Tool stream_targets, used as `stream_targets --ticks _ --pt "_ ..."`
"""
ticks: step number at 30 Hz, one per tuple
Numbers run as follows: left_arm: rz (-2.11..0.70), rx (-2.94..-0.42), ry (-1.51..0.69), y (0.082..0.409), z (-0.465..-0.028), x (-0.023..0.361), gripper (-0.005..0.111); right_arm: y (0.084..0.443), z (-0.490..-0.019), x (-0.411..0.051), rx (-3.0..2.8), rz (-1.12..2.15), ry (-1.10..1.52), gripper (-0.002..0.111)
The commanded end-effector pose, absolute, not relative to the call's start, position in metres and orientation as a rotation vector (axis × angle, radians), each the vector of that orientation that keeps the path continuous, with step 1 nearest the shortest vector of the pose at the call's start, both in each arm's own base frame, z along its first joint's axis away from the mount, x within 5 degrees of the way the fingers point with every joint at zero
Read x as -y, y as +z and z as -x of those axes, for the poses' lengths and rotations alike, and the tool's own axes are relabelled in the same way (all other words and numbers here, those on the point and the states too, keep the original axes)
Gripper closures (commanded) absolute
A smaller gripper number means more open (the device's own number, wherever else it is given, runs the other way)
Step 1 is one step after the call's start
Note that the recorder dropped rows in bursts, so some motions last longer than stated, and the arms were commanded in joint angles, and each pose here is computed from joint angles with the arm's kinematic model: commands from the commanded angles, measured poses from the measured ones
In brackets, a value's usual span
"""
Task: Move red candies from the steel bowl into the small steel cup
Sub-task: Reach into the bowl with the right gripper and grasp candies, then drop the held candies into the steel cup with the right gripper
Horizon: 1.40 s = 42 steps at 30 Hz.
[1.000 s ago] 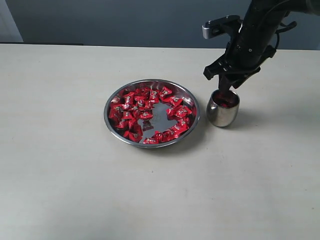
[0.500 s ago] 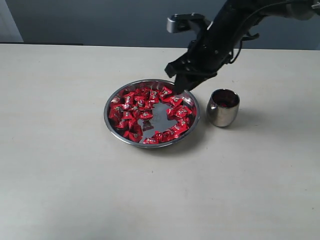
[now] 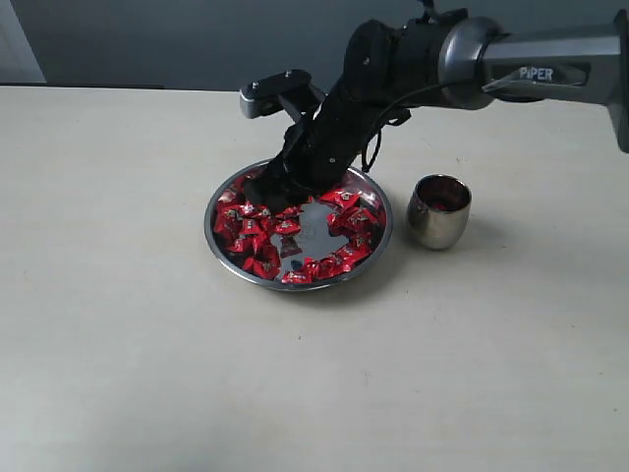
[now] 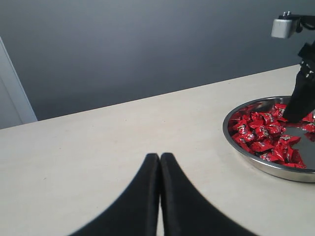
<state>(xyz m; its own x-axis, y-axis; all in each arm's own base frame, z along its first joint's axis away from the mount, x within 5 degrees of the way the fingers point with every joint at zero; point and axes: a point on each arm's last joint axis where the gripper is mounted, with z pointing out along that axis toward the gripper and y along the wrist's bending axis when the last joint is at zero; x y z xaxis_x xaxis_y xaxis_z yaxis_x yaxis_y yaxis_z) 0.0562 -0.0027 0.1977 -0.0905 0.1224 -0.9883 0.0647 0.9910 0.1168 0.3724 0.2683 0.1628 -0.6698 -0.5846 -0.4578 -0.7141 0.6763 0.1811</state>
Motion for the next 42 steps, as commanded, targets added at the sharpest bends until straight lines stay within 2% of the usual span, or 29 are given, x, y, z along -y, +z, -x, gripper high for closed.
stream_targets --ticks 1,5,23,26,32,34,42 --pt "-0.139 -1.657 0.045 0.197 -0.056 0.003 0.105 0.144 -0.377 -0.268 -2.537 1.023 0.465 0.068" --pt "-0.139 -1.657 0.045 0.197 -0.056 0.003 0.105 0.135 -0.379 -0.269 -2.542 1.016 0.457 0.055" --pt "-0.139 -1.658 0.045 0.197 -0.056 0.003 0.105 0.116 -0.382 -0.269 -2.564 0.999 0.445 0.055" --pt "-0.139 -1.658 0.045 0.197 -0.056 0.003 0.105 0.116 -0.380 -0.269 -2.575 1.007 0.449 0.063" --pt "-0.139 -1.658 0.045 0.197 -0.056 0.003 0.105 0.126 -0.379 -0.269 -2.575 1.019 0.460 0.101" --pt "-0.139 -1.658 0.045 0.197 -0.056 0.003 0.105 0.136 -0.376 -0.268 -2.573 1.031 0.470 0.108" --pt "-0.139 -1.658 0.045 0.197 -0.056 0.003 0.105 0.208 -0.366 -0.252 -2.477 1.078 0.326 0.109"
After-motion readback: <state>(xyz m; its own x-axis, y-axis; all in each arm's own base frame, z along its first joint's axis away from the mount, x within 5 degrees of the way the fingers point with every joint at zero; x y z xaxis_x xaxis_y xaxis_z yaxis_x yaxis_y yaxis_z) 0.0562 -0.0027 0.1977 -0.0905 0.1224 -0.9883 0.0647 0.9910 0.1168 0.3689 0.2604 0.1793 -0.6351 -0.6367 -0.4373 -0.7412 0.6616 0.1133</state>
